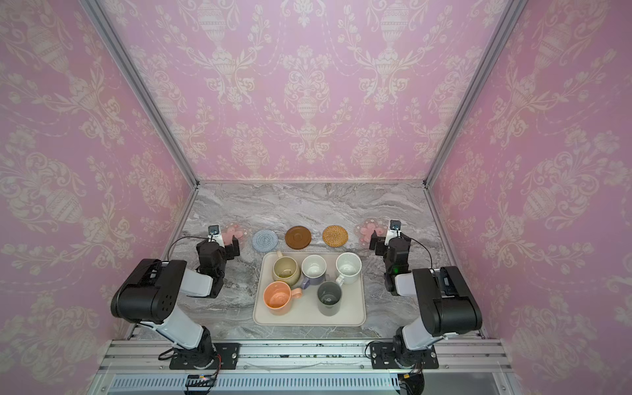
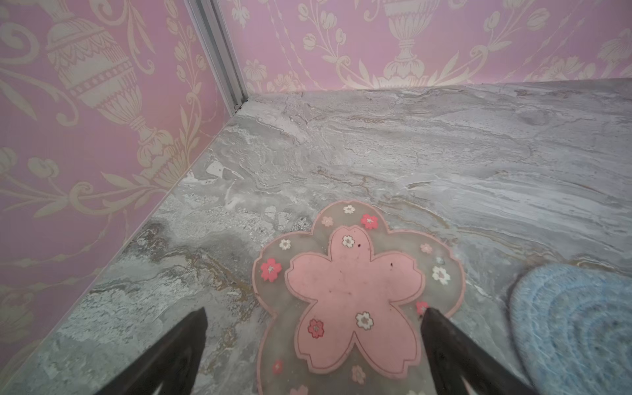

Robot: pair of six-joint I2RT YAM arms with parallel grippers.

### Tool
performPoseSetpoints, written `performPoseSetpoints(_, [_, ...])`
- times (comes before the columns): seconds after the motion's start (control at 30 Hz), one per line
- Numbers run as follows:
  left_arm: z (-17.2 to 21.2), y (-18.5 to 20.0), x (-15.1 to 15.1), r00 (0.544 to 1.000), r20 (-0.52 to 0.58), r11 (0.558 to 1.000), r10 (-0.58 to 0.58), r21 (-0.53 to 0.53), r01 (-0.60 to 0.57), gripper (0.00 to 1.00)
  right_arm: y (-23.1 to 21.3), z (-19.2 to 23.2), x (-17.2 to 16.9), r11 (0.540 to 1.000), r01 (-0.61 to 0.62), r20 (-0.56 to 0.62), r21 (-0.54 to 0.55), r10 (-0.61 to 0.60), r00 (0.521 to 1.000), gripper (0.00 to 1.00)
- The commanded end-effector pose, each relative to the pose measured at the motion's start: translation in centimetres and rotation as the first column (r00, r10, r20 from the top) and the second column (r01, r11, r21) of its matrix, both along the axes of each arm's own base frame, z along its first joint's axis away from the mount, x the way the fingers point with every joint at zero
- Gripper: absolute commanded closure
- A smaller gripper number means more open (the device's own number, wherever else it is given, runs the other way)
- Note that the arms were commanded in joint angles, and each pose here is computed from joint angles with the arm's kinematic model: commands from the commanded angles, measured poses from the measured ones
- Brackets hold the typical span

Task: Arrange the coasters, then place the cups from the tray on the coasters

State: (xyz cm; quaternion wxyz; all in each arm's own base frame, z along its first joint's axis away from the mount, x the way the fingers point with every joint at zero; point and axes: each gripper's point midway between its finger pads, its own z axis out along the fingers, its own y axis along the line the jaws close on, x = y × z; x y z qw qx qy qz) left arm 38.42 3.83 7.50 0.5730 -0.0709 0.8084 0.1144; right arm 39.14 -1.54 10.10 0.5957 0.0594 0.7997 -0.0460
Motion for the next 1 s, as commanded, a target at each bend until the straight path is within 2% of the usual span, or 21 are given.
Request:
performPoseSetpoints(0.0, [0.84,0.54,0.41,0.999,0.035,0.999,0.029,-0.016,-0.028,0.01,-0.24,-0.21,-0.25,1.0,0.022,0.004,0.009,-0.022,1.0,0.0])
performPoseSetpoints(0.4, [0.83,0.52,0.4,0.999,0.035,1.0,0.027,-0.016,-0.027,0.01,-0.2,-0.13,-0.21,1.0,0.02,0.005,0.009,-0.02,1.0,0.0])
performPoseSetpoints(0.47, [0.82,0.53,0.4,0.999,0.035,0.999,0.028,-0.016,-0.027,0.01,0.6,-0.31,0.01,1.0,-0.027,-0.01,0.005,0.027,1.0,0.0])
performPoseSetpoints(0.6, [0.77,0.59,0.39,0.999,0.032,0.999,0.029,-0.016,-0.029,0.01,0.69,-0.29,0.07,0.999,-0.034,-0.009,0.006,0.034,0.999,0.0])
performPoseSetpoints(0.97, [0.74,-0.18,0.49,0.999,0.033,1.0,-0.017,-0.015,0.018,0.01,0.7,-0.25,0.1,0.999,-0.034,-0.009,0.006,0.034,0.999,0.0])
